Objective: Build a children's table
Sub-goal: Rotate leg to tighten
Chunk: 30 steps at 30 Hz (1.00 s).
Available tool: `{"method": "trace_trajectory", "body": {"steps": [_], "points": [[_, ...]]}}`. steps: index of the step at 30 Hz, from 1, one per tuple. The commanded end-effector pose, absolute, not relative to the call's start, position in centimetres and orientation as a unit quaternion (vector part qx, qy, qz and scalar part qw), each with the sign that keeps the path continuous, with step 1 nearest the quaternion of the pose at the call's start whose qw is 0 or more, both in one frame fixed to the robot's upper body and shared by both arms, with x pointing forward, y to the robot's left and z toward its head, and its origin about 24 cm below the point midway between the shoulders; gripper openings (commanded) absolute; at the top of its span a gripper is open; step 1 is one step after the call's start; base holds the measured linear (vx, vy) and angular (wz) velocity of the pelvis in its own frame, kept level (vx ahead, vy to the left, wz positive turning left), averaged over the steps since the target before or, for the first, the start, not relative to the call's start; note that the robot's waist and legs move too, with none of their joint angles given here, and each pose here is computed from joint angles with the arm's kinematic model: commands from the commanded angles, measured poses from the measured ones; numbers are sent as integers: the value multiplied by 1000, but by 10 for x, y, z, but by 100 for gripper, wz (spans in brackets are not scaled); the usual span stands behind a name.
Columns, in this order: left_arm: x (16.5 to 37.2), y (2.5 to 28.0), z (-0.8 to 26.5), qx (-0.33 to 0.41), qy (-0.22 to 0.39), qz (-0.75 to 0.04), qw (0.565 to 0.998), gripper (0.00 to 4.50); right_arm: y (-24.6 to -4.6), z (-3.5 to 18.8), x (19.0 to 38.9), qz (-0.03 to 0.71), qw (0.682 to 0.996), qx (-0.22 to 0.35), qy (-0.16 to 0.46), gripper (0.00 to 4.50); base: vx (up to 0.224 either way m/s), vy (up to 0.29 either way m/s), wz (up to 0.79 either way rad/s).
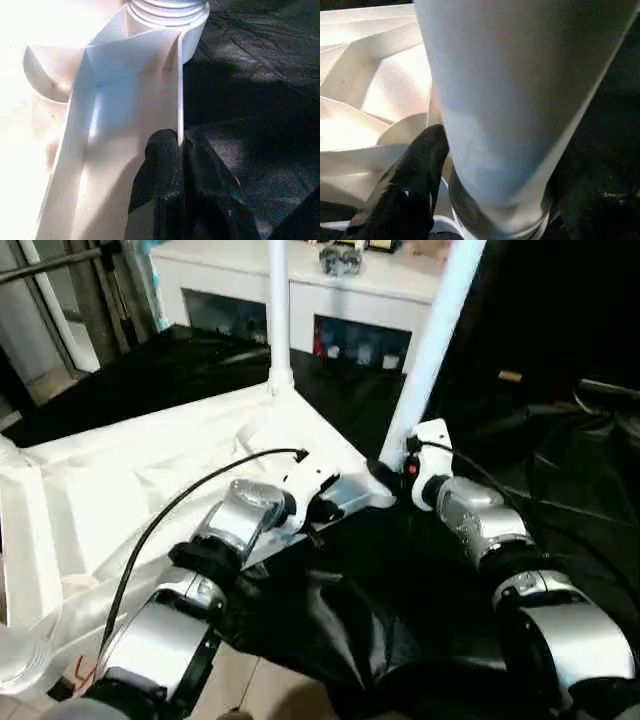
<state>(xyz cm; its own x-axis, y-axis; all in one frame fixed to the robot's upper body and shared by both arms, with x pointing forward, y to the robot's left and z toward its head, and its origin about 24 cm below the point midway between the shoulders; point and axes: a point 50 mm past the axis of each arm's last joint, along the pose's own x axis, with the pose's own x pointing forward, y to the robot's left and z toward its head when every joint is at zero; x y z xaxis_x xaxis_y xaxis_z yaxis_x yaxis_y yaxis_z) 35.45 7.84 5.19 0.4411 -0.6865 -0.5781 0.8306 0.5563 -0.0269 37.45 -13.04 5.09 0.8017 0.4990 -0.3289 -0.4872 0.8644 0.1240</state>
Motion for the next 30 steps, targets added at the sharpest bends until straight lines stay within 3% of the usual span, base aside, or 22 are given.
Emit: {"method": "trace_trajectory", "body": {"steps": [1, 4, 6, 11, 19, 21, 30], "points": [[361, 65, 80, 135, 204, -478, 844, 0, -113, 18, 355, 307, 918, 41, 249, 350, 0, 0, 0], [359, 67, 82, 137, 197, -491, 838, 0, -114, 25, 357, 326, 916, 41, 232, 354, 0, 0, 0], [357, 70, 81, 138, 195, -505, 830, 0, -115, 31, 358, 348, 912, 26, 215, 390, 0, 0, 0], [350, 75, 81, 143, 188, -543, 806, 0, -121, 40, 358, 384, 906, -4, 180, 390, 0, 0, 0], [337, 88, 81, 144, 180, -605, 762, 0, -132, 50, 342, 497, 853, -42, 157, 390, 0, 0, 0], [326, 95, 82, 142, 170, -650, 727, 0, -138, 53, 330, 546, 822, -60, 152, 390, 0, 0, 0], [318, 112, 80, 153, 187, -674, 698, 0, -140, 57, 308, 612, 772, -63, 159, 376, 0, 0, 0]]}}
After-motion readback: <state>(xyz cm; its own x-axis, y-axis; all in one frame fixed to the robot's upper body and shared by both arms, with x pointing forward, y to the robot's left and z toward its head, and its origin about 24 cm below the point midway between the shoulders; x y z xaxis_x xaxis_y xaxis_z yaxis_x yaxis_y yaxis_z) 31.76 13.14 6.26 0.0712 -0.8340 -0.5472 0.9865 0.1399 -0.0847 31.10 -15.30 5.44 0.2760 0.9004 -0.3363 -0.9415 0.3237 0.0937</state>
